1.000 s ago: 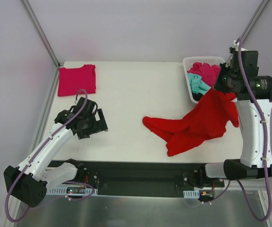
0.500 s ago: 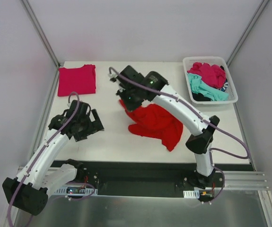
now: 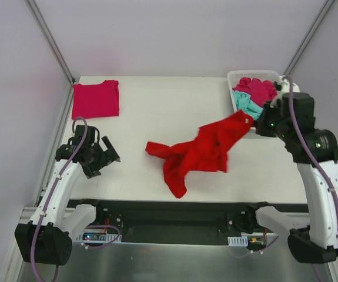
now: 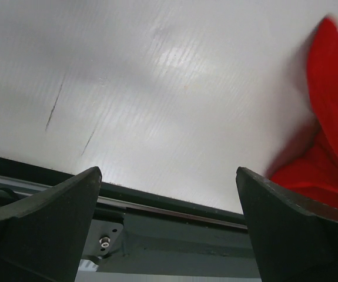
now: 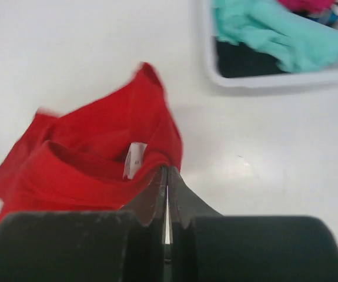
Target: Fold and stack the t-shirts
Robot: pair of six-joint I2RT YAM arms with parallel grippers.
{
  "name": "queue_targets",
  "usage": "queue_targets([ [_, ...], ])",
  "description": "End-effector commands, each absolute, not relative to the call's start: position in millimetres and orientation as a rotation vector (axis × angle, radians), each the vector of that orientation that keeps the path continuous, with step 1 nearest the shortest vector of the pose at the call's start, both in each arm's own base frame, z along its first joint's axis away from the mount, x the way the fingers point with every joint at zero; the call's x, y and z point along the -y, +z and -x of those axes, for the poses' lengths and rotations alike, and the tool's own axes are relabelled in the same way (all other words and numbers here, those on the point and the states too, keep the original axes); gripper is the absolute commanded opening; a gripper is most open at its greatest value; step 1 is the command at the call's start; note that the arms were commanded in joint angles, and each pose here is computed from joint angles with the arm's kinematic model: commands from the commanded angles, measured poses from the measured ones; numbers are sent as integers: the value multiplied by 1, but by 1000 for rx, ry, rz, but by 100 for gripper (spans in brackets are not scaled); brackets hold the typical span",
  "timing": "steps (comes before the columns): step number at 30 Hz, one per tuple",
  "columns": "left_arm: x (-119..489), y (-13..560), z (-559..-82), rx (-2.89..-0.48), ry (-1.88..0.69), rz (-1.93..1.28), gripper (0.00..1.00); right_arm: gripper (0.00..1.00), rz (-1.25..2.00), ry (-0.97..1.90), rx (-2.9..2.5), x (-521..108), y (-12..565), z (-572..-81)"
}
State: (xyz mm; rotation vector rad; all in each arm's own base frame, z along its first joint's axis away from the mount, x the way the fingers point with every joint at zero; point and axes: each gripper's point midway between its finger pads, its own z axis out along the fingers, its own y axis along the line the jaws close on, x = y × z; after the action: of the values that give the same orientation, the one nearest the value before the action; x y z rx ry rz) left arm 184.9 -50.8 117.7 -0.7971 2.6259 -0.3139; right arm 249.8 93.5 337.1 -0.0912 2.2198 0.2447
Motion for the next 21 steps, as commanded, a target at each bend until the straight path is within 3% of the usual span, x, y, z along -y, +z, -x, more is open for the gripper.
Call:
queue_targets([
  [1,56,120,-188,-2623,-367,763,99,1,-134,99,-2258,-32,309,-249],
  [7,56,128,-189,-2615,-371,730,99,1,-73,305,-2298,-72,300,-267],
  [16,58,125,-185,-2625,-382,723,99,1,588,379,-2463,-249,273,-264],
  [21,56,125,-184,-2630,-370,710,99,1,816,505,-2340,-338,300,-249],
])
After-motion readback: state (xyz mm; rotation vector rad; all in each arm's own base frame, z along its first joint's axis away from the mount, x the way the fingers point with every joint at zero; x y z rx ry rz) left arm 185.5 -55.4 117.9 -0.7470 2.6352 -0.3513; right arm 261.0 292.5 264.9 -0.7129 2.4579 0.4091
